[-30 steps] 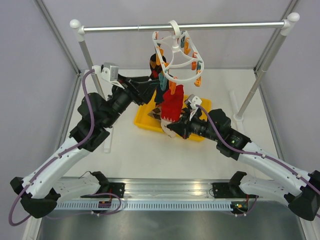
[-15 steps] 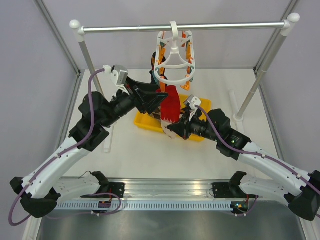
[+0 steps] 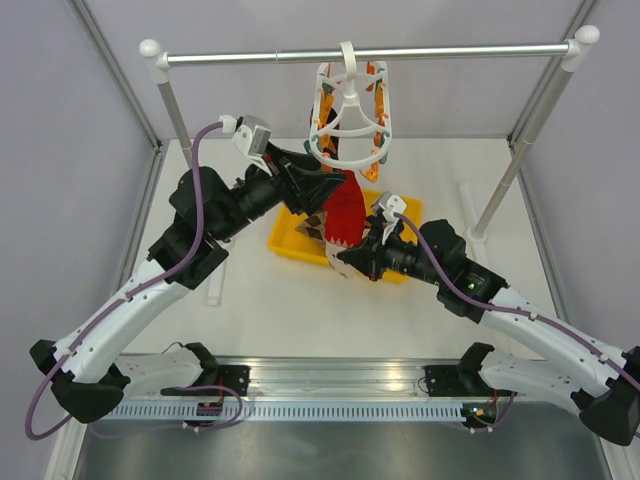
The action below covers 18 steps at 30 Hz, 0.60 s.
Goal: Remove the socks clipped to the hanger
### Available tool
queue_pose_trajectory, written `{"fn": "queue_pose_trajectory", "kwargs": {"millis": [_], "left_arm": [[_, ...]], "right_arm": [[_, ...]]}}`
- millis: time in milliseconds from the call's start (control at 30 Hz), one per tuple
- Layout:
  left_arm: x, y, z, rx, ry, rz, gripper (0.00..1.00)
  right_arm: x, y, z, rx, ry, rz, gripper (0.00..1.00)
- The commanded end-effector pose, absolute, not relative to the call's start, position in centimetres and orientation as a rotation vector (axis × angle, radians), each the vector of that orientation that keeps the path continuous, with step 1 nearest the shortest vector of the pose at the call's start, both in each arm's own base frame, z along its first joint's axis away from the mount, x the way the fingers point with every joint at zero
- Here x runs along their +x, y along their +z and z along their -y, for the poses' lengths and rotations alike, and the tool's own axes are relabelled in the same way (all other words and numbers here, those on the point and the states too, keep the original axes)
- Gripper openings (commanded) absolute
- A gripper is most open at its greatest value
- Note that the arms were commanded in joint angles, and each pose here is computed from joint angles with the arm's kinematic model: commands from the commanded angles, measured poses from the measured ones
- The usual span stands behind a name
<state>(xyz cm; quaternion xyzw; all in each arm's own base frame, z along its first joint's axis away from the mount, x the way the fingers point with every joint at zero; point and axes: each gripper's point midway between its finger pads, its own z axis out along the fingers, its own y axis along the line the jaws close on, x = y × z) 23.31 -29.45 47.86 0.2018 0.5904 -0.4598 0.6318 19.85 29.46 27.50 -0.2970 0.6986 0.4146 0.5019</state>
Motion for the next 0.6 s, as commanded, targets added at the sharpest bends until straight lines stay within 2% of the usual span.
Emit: {"fn": "queue_pose_trajectory", "kwargs": {"millis": [0,233,300,400,500,533,567], "left_arm": [[23.2,50.39,29.14,0.475,-1.028,-1.27,0.67],[23.42,50.66,28.92,0.456,-1.019,-1.263,0.64],[23.48,50.7,28.87,0.451,-1.018,-1.262,0.61],[23.59,50.73,28.86,0.446,-1.015,-1.262,0.54],[23.79,50.55,29.0,0.445,-1.014,-1.267,0.4],[23.75,50.55,29.03,0.446,-1.015,-1.267,0.4],[23.77,50.5,29.09,0.448,-1.016,-1.268,0.35]], "right_arm": [[19.59,28.01,-29.07,-0.726,0.99,-1.668,0.09],[19.73,27.59,-28.94,-0.724,0.978,-1.681,0.09],[19.73,27.56,-29.02,-0.726,0.978,-1.682,0.09],[19.87,27.46,-29.0,-0.723,0.971,-1.685,0.09],[19.97,27.35,-29.0,-0.72,0.967,-1.689,0.09],[19.97,27.35,-29.0,-0.72,0.967,-1.689,0.09],[20.03,27.3,-29.0,-0.717,0.965,-1.692,0.09]]}}
